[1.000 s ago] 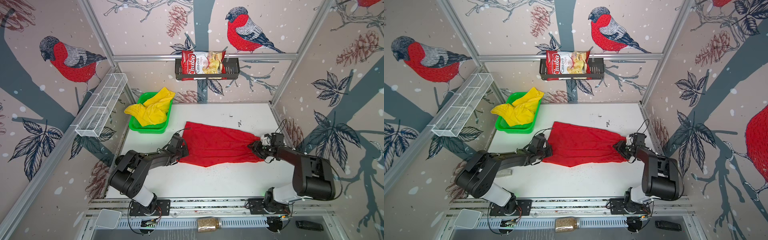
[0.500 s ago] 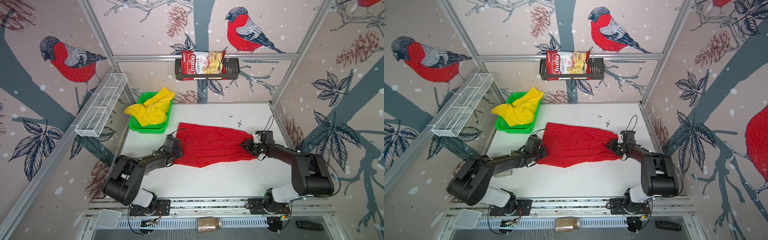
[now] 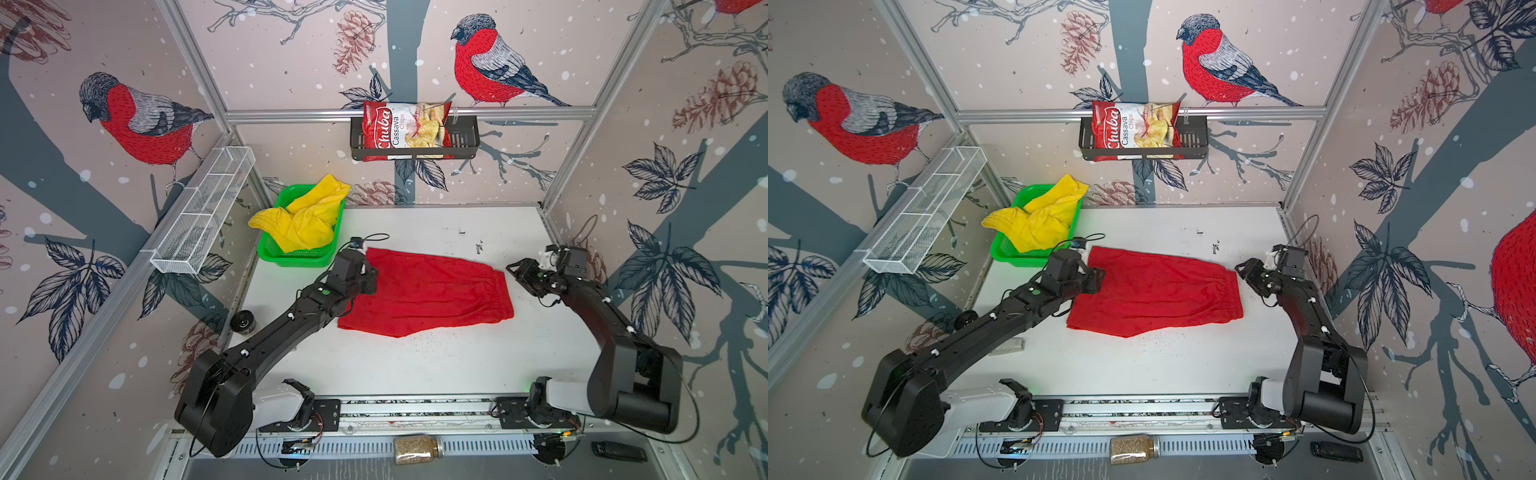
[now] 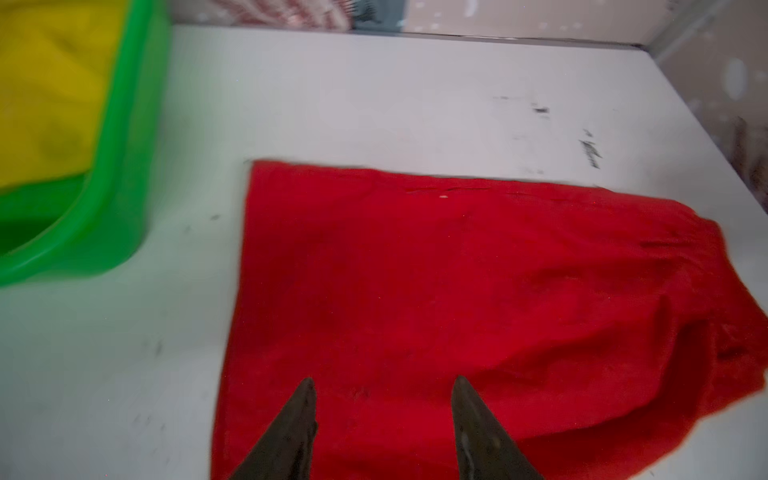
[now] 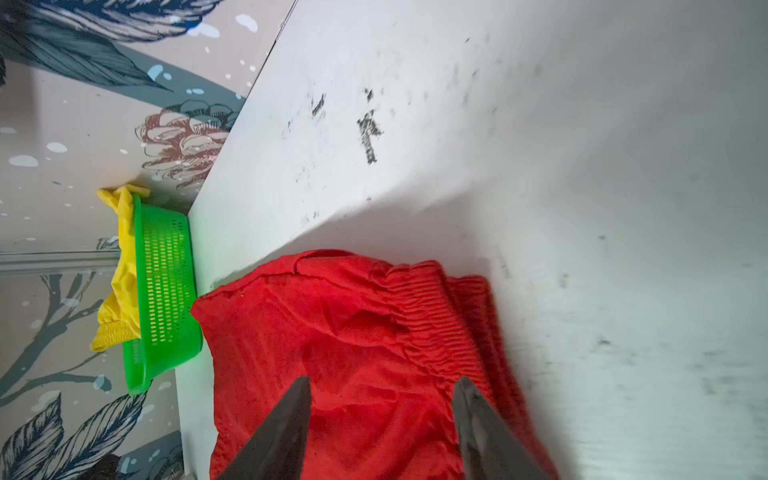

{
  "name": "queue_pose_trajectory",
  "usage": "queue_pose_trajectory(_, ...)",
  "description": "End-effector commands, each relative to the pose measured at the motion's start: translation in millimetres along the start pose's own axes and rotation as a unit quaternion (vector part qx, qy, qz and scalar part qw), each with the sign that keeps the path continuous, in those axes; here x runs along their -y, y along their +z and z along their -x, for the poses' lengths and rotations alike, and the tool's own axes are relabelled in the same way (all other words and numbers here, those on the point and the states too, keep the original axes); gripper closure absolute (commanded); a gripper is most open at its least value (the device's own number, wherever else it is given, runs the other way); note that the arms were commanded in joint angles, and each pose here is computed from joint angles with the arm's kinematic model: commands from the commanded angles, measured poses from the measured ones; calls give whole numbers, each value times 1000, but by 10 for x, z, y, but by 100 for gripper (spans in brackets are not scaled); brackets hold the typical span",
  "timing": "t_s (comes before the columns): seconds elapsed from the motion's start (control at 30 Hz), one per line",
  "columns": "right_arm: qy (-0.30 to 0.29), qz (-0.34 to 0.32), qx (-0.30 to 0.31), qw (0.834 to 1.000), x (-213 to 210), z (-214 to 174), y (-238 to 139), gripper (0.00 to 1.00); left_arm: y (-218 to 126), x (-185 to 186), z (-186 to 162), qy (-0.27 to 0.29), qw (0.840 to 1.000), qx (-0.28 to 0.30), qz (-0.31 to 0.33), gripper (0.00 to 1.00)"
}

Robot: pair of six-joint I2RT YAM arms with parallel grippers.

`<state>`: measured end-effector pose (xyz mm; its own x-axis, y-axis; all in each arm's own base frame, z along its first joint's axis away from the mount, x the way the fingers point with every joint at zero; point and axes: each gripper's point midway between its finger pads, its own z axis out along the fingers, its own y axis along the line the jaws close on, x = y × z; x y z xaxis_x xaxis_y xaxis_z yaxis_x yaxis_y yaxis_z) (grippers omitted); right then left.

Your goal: Fold and stack the shorts

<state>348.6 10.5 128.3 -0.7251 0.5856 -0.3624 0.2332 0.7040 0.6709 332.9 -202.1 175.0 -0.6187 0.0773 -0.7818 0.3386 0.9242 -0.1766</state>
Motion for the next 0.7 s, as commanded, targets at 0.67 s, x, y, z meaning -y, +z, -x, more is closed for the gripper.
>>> queue_pose_trajectory(0.67,140,38,63,987,693,-193,-124,41,1130,3454,-906,476,783,33,-399,32)
